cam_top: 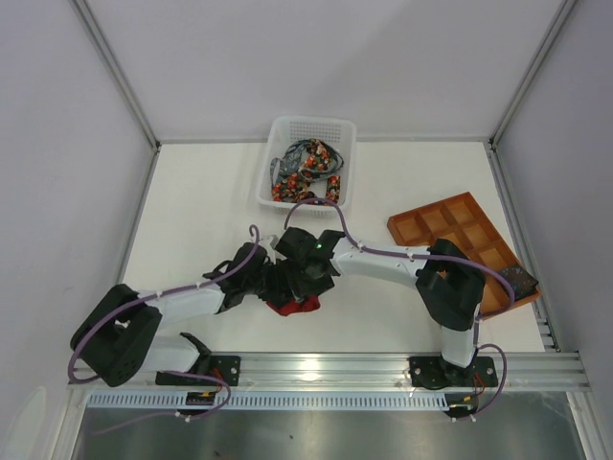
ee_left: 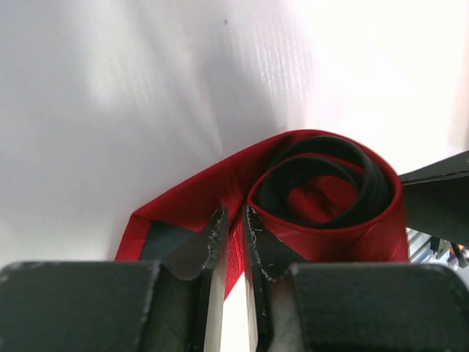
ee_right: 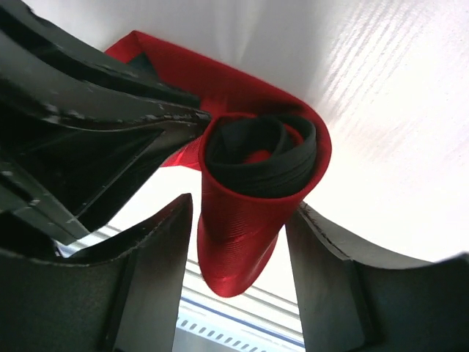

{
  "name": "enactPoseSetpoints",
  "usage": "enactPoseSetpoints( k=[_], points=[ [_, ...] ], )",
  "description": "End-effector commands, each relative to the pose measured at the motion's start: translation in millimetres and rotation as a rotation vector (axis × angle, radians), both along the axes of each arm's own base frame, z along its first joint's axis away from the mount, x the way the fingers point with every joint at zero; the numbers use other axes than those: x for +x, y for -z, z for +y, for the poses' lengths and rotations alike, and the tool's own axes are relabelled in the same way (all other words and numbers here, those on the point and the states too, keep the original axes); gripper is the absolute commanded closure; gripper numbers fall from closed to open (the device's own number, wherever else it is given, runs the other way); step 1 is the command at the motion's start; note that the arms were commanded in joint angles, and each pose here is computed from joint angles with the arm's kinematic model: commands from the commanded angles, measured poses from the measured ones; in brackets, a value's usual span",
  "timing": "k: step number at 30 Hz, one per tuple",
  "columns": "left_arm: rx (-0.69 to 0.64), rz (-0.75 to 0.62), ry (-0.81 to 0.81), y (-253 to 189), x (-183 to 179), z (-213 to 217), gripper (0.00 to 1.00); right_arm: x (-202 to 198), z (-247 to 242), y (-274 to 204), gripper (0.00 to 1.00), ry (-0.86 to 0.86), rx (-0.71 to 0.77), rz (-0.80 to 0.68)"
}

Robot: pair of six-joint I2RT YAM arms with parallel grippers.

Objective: Roll the ties
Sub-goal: Roll the tie

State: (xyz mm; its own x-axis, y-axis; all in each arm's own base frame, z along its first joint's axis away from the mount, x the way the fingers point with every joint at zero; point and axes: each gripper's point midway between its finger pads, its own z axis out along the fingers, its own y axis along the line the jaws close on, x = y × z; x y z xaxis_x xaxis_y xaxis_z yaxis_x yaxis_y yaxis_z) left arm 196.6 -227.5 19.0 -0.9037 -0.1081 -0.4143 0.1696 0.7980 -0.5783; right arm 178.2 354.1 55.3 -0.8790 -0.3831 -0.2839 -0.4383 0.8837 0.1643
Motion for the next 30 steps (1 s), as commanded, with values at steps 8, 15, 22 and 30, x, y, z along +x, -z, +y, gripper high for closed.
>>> enactPoseSetpoints(
  k=[8,15,22,30],
  points=[
    [0.103,-0.043,-0.116,-19,4,30,0.79,-2,15,-34,0.41,0.001,0.116,-0.033],
    [0.215,-0.013,-0.263,-8,5,60,0.86,-10,29,-40,0.41,-0.030,0.164,0.003],
    [0.286,-0.014,-0.373,-13,8,82,0.85,-14,42,-48,0.41,-0.049,0.195,-0.004],
    [0.285,0.048,-0.321,7,3,71,0.91,-15,54,-56,0.41,-0.063,0.238,0.001]
  ],
)
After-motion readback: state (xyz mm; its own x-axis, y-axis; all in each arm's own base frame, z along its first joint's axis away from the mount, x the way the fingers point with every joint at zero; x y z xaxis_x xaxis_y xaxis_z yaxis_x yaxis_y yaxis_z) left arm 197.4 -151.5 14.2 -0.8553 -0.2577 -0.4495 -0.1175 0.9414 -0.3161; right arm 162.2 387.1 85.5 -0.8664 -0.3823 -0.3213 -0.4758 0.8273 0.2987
